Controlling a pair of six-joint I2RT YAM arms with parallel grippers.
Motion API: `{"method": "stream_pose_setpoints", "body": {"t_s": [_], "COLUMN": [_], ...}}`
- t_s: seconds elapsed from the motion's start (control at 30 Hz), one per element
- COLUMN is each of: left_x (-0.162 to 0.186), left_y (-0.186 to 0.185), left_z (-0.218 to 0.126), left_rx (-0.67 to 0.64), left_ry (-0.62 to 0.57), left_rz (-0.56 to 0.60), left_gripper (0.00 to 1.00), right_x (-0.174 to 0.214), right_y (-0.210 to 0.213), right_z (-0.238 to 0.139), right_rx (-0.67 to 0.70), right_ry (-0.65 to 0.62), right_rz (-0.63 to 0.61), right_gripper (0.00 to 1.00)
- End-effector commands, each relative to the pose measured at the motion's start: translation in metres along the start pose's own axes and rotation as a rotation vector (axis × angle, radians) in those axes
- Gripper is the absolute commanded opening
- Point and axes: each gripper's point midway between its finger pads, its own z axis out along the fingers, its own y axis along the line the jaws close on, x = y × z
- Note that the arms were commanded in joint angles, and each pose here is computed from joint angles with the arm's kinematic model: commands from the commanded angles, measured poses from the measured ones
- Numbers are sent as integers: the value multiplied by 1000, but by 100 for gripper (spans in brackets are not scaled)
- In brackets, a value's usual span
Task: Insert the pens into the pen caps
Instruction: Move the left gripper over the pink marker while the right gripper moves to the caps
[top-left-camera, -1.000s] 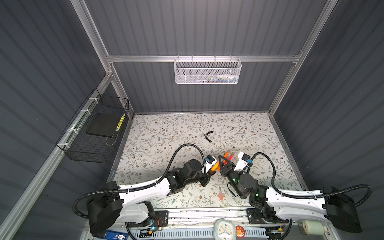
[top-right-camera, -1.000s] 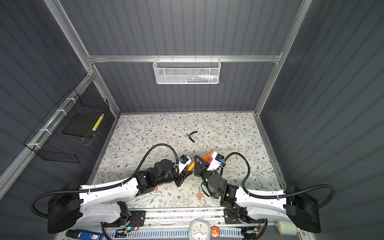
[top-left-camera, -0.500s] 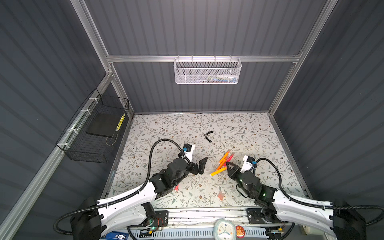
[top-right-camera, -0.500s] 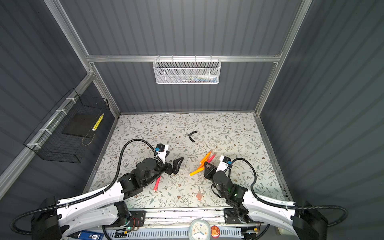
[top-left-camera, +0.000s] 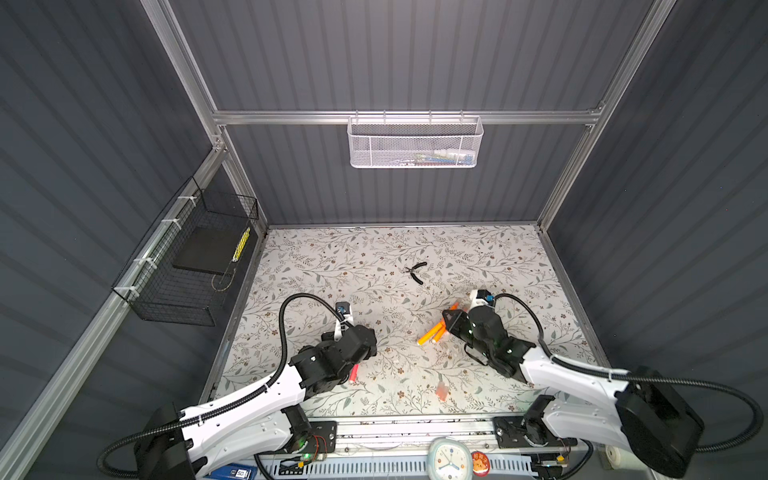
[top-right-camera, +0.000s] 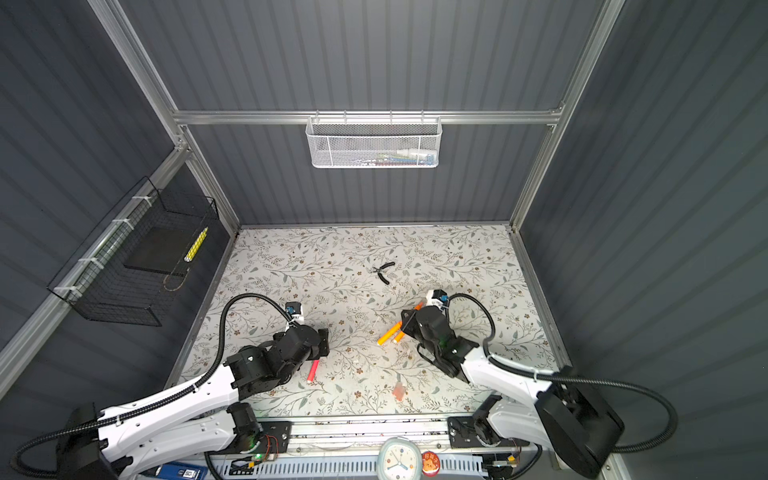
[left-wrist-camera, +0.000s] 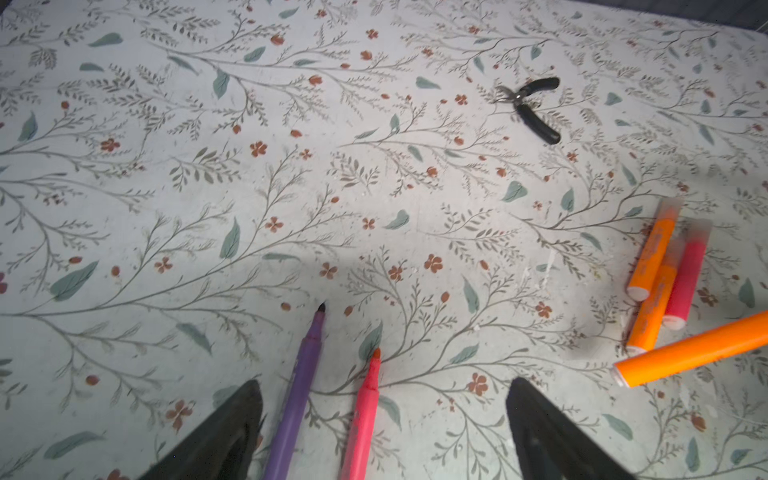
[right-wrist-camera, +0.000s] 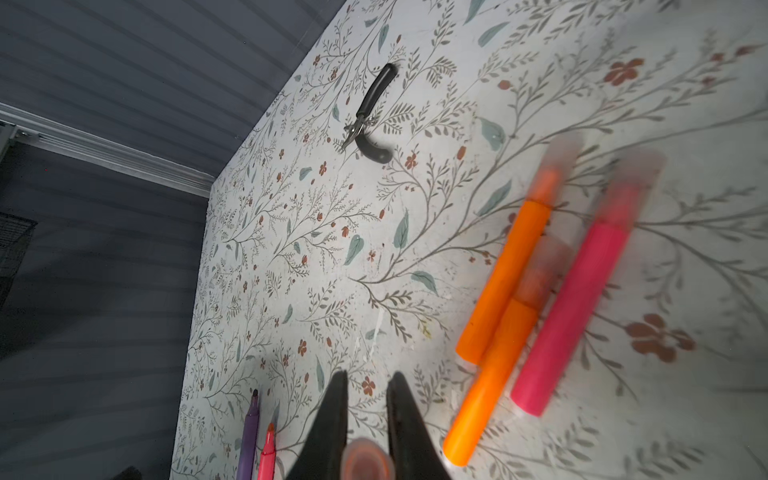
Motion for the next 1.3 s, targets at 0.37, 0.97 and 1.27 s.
{"method": "stream_pose_setpoints", "body": {"t_s": [0.37, 0.97, 1.27], "left_x": [35, 50, 66], "left_y": [10, 12, 14], "left_z": [7, 13, 19], "left_rx": [-60, -59, -64], "left_ry": [161, 200, 249], "left_rz": [55, 74, 100], "left_gripper": [89, 88, 86], "right_x": [-4, -14, -16], "right_y": [-27, -66, -72], "right_z": [59, 98, 94], "right_rx": [201, 407, 419], "right_ry": [124, 177, 144], "right_rz": [-56, -109, -79], "right_gripper": [0, 8, 23]}}
